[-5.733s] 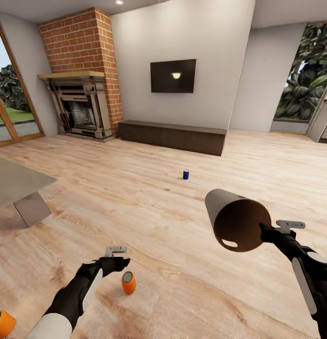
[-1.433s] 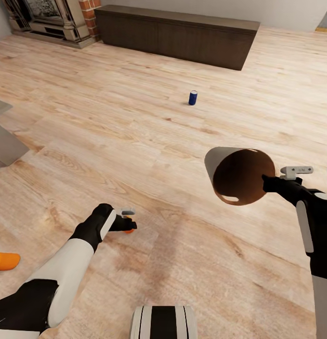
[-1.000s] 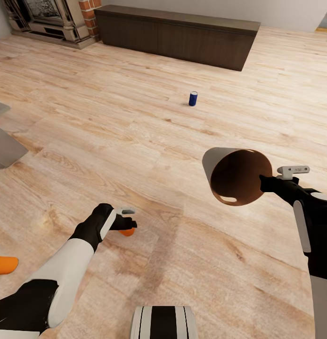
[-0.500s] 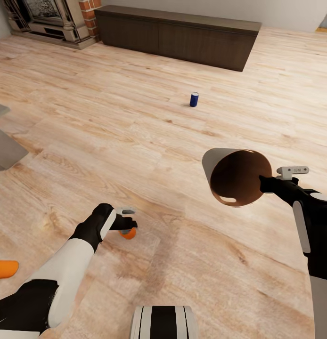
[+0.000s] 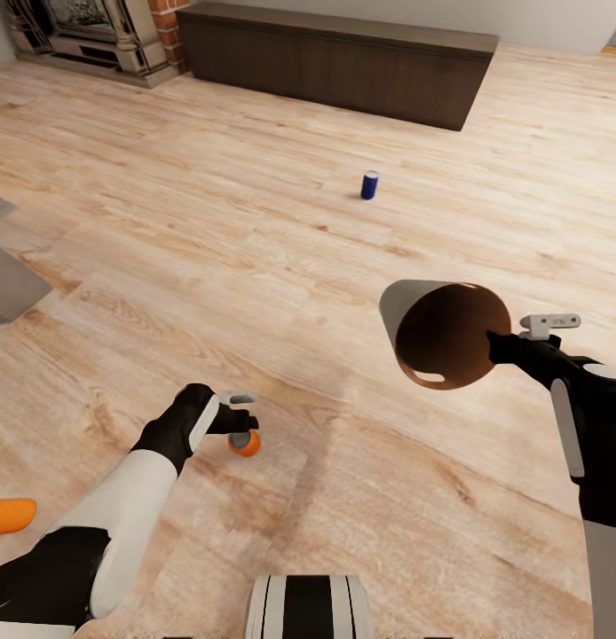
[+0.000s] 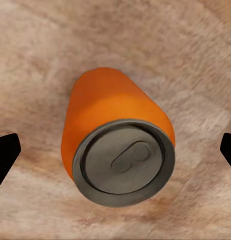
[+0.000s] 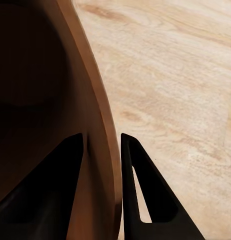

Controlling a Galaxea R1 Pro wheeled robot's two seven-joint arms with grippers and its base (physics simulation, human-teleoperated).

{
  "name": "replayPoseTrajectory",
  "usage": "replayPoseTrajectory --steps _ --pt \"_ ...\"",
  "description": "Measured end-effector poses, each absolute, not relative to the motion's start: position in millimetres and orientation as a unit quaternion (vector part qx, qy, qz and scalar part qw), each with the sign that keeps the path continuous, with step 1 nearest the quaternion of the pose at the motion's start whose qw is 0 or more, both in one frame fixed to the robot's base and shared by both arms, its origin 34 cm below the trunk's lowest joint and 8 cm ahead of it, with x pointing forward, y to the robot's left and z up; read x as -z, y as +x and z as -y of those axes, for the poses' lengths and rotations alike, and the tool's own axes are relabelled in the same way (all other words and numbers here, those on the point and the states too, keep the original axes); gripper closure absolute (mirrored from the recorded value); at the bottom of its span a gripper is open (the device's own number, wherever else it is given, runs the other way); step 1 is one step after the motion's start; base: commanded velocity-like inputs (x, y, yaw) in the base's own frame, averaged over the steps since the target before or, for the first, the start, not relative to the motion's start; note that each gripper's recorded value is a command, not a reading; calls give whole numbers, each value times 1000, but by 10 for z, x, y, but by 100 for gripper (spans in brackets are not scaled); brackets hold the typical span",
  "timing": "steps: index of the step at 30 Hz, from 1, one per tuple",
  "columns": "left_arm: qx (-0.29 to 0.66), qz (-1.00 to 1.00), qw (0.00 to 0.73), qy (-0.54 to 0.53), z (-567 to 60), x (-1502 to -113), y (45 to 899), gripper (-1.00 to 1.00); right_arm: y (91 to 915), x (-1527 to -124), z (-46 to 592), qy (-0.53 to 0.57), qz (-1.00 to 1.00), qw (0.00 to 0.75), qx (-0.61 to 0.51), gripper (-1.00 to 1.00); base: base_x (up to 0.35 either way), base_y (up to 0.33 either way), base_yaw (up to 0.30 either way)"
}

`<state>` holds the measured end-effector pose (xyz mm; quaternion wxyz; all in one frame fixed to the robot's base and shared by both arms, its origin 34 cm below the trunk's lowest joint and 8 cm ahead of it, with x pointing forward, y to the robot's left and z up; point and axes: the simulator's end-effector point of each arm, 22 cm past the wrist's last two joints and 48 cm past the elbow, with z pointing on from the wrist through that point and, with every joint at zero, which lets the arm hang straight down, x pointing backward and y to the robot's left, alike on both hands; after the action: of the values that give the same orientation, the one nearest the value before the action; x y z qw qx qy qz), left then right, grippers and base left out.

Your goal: Put the three can of soda from the living room inside the tash can in the kitchen.

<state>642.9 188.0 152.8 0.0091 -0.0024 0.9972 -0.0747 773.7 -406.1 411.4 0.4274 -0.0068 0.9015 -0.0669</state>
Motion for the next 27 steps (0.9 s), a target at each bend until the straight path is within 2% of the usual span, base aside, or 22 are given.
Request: replayPoseTrajectory --steps 27 --pt "76 -997 -12 -3 -1865 -1294 6284 -100 7693 -3807 4009 -14 -911 408 64 100 0 0 0"
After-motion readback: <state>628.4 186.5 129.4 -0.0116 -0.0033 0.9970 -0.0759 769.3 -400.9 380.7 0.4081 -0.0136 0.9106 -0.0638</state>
